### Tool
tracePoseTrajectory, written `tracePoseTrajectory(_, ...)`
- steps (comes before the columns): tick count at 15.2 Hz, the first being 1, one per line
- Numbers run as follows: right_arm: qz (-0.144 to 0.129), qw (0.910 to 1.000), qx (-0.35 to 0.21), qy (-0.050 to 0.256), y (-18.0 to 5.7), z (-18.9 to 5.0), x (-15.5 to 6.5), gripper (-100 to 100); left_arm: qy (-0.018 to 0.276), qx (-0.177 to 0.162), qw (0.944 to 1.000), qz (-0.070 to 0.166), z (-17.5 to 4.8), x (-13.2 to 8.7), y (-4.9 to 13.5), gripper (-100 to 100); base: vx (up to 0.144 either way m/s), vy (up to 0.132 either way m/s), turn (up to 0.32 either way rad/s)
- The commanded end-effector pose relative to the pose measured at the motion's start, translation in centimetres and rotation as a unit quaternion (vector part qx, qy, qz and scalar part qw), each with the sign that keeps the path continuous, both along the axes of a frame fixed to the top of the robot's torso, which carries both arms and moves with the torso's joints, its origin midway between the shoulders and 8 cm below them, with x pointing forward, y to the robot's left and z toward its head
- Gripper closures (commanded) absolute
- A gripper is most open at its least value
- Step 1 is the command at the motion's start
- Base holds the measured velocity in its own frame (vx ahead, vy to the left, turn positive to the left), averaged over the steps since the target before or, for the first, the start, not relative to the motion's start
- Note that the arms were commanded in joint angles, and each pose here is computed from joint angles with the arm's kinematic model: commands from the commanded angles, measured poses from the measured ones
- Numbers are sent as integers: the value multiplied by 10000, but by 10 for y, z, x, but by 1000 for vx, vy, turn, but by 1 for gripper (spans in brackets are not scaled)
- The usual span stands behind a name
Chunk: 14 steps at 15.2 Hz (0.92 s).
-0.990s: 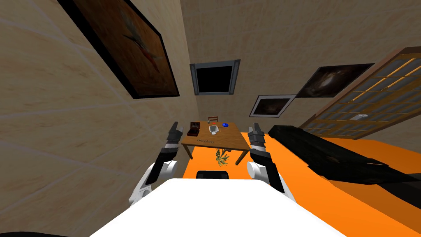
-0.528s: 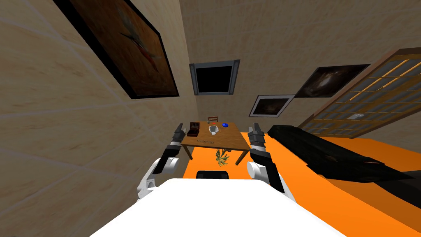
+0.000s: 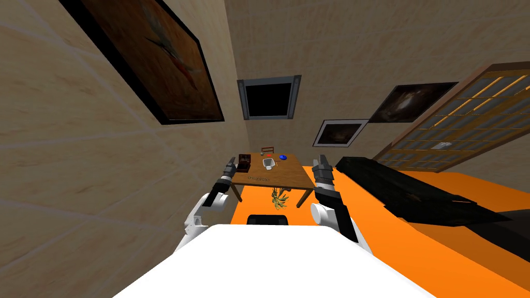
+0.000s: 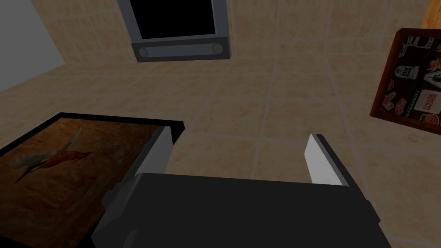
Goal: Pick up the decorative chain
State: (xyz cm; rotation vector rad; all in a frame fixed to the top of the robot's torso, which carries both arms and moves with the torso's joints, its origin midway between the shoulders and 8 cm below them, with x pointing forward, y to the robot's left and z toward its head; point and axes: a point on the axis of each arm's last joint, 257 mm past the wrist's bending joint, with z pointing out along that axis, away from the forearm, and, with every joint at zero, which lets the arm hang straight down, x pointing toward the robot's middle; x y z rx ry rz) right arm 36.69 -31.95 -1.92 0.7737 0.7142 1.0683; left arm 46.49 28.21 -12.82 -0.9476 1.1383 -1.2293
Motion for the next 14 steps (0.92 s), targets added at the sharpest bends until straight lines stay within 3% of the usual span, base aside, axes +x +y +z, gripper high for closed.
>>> tracePoseTrajectory(1,0,10000,0,0,0,0,0,0,262,-32,9997,16,-20,9,3,-100,19,16,-32)
tracePoseTrajectory(2,0,10000,0,0,0,0,0,0,262,-32,9997,16,-20,9,3,-100,12,11,-6)
tracePoseTrajectory(3,0,10000,0,0,0,0,0,0,489,-74,9988,15,-35,18,3,-100,12,11,-18)
tracePoseTrajectory(8,0,10000,0,0,0,0,0,0,1033,-173,9945,52,-74,35,5,-100,18,14,-29)
tracePoseTrajectory(14,0,10000,0,0,0,0,0,0,1830,-343,9824,122,-129,55,3,-100,22,16,-32)
